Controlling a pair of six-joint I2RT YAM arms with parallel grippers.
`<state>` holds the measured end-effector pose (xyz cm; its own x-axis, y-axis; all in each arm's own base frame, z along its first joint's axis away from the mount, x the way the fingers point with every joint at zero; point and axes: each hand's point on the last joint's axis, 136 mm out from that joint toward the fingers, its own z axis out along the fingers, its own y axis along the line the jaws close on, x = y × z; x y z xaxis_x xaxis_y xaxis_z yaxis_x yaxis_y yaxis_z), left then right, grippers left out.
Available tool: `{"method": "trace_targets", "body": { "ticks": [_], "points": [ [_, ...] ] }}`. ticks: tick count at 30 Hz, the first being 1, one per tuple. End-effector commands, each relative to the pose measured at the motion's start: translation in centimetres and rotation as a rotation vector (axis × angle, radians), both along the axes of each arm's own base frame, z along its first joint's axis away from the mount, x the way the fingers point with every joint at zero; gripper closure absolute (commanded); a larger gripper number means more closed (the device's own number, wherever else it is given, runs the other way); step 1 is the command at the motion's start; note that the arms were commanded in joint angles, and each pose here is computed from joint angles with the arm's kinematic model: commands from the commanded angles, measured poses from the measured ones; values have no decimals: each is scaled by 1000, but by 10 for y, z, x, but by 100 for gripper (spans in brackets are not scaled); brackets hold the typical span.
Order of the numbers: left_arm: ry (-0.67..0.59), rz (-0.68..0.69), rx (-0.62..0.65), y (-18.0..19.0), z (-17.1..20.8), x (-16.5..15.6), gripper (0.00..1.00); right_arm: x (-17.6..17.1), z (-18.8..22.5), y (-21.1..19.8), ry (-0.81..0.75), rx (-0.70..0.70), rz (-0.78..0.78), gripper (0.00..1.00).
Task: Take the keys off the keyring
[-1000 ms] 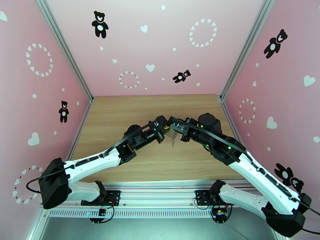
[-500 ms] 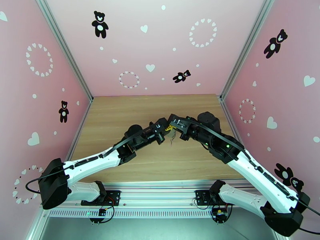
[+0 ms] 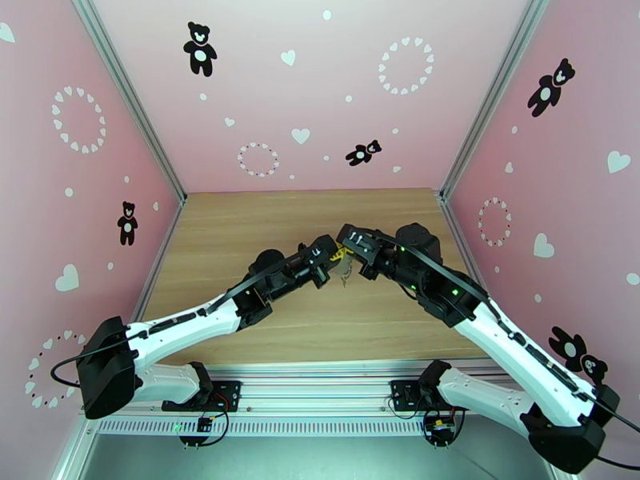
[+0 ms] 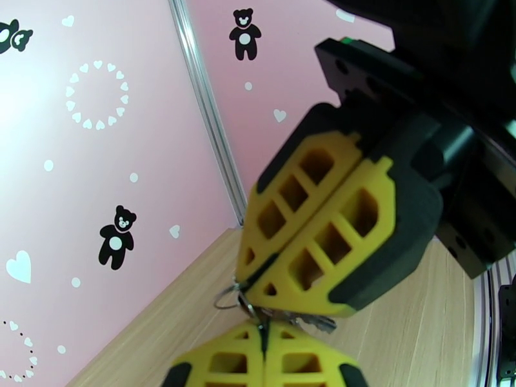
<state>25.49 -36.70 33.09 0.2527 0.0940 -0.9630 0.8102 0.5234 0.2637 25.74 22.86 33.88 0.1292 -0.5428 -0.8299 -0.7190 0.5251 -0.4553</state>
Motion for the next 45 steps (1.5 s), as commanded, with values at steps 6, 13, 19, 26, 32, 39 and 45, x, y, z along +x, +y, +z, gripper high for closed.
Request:
{"method": "trace_targets", "body": {
  "ticks": [6,13,19,26,32,39,45],
  "points": [
    [5,15,-49,7,31,-9,100,-6,4,-12,45,80,-40,100],
    [157,-6,106,2,20,-10,100,-14,6,-14,88,124,-31,100],
    [237,29,177,4,12,-5,100,-21,6,-8,88,133,24,100],
    [291,-10,212,-2,14,-9,100,-14,-2,1,113,153,48,100],
    [294,-20,196,-2,20,-11,100,-15,-2,2,153,183,68,100],
    [254,-24,186,3,23,-13,100,-15,1,-3,198,213,68,100],
    [204,-50,169,14,31,-24,81,-18,3,-5,265,222,70,100]
  ]
}}
